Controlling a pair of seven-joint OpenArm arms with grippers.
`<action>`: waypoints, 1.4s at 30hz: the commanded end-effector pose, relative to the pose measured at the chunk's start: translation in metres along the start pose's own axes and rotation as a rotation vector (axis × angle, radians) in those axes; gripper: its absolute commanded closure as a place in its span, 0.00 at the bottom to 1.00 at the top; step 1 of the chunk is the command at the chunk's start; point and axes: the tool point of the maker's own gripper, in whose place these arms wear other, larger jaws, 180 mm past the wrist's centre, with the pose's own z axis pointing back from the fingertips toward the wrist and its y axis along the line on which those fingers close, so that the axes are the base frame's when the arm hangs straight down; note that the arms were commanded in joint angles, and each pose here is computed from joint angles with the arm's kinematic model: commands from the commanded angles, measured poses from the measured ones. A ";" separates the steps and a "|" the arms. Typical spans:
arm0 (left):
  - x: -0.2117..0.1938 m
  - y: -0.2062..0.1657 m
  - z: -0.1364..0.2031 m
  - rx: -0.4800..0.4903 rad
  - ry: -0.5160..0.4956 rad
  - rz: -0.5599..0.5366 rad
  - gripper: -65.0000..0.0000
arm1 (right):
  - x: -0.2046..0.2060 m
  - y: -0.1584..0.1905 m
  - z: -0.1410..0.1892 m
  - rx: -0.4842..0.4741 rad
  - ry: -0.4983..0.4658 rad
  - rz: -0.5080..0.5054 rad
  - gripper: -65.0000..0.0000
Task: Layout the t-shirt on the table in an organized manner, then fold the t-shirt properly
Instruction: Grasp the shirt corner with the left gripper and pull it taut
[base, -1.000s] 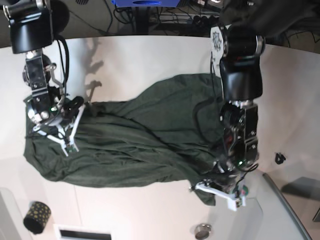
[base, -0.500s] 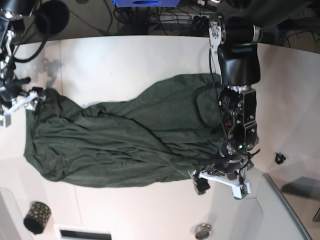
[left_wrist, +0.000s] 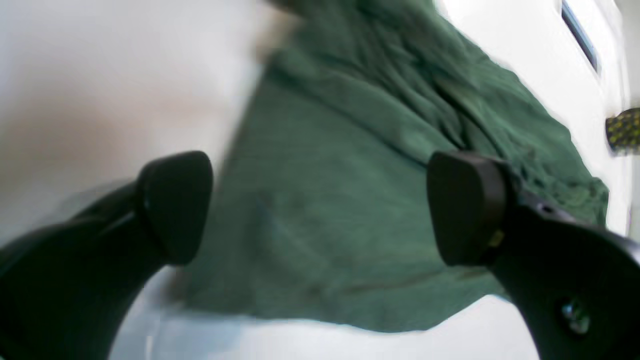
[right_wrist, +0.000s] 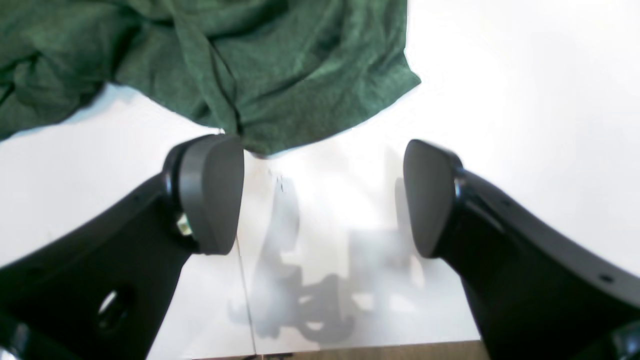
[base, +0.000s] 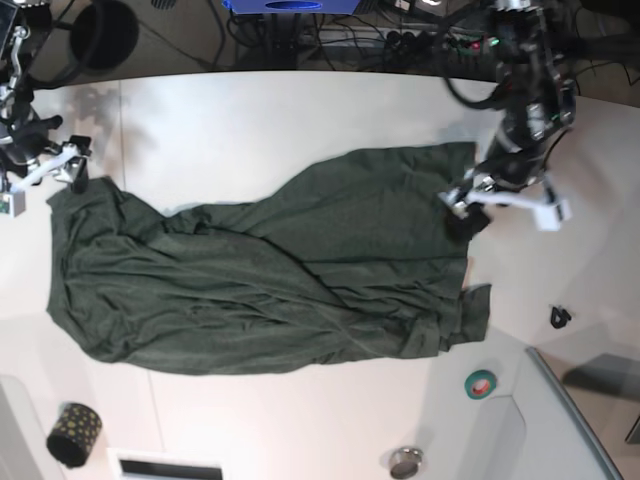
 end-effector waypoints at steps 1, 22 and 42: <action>-0.001 0.000 0.008 -0.021 0.001 0.010 0.00 | 0.015 -0.003 0.003 -0.001 -0.045 0.014 0.30; -0.089 0.055 0.005 0.042 0.214 0.115 0.00 | 0.006 -0.003 0.005 -0.001 -0.026 0.016 0.30; -0.104 0.060 -0.014 0.060 0.257 0.172 0.51 | 0.011 -0.015 -0.032 0.067 -0.098 -0.363 0.30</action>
